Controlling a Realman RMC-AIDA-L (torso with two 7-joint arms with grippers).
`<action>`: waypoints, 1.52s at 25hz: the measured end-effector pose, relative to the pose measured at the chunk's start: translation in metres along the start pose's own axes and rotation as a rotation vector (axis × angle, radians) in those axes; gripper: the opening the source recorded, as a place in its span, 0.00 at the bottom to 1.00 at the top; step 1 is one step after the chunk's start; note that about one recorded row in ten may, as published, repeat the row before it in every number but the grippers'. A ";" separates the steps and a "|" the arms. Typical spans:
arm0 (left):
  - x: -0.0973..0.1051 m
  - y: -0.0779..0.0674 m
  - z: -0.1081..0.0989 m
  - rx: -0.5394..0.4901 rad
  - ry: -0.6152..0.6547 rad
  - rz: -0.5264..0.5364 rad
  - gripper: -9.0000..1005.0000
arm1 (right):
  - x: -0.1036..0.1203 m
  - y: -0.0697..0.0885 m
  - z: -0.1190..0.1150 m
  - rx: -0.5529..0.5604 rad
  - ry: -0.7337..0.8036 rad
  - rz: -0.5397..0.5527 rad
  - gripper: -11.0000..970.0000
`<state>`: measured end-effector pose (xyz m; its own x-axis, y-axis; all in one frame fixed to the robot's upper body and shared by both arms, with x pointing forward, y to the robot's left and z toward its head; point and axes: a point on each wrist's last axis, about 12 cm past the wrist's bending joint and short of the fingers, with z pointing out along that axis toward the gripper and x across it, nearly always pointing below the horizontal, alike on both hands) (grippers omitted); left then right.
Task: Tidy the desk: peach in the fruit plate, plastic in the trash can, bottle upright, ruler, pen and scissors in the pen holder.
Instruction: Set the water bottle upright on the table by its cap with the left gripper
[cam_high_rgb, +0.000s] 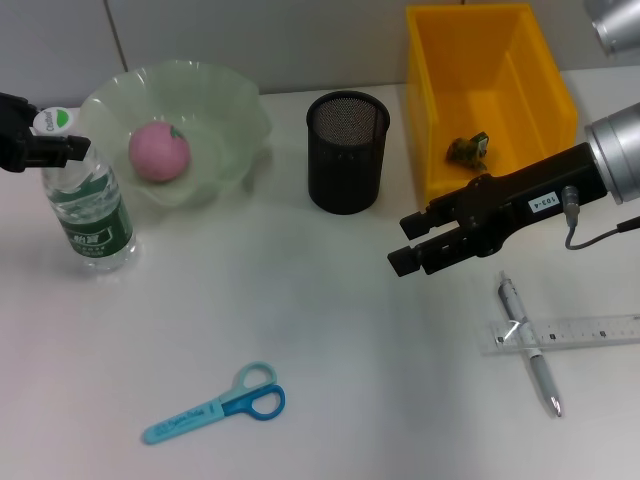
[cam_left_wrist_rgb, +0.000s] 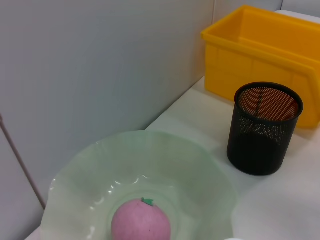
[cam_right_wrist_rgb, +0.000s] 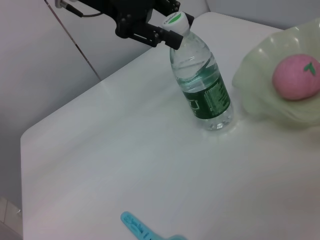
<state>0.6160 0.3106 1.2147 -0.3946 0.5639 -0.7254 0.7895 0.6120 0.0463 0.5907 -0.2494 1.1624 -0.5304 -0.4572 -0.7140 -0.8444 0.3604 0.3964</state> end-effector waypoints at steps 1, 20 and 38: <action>0.000 0.000 0.000 0.000 0.000 0.001 0.60 | 0.000 0.000 0.000 0.000 -0.002 0.000 0.75; 0.000 -0.001 0.002 0.004 0.007 0.008 0.62 | 0.001 0.001 -0.001 -0.006 0.000 -0.001 0.75; -0.002 -0.001 0.003 0.001 -0.001 -0.012 0.63 | 0.002 0.001 0.000 -0.009 0.001 0.002 0.75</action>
<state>0.6170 0.3070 1.2138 -0.4039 0.5558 -0.7266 0.7851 0.6183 0.0366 0.5892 -0.2500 1.1618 -0.5319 -0.4572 -0.7128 -0.8440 0.3542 0.4027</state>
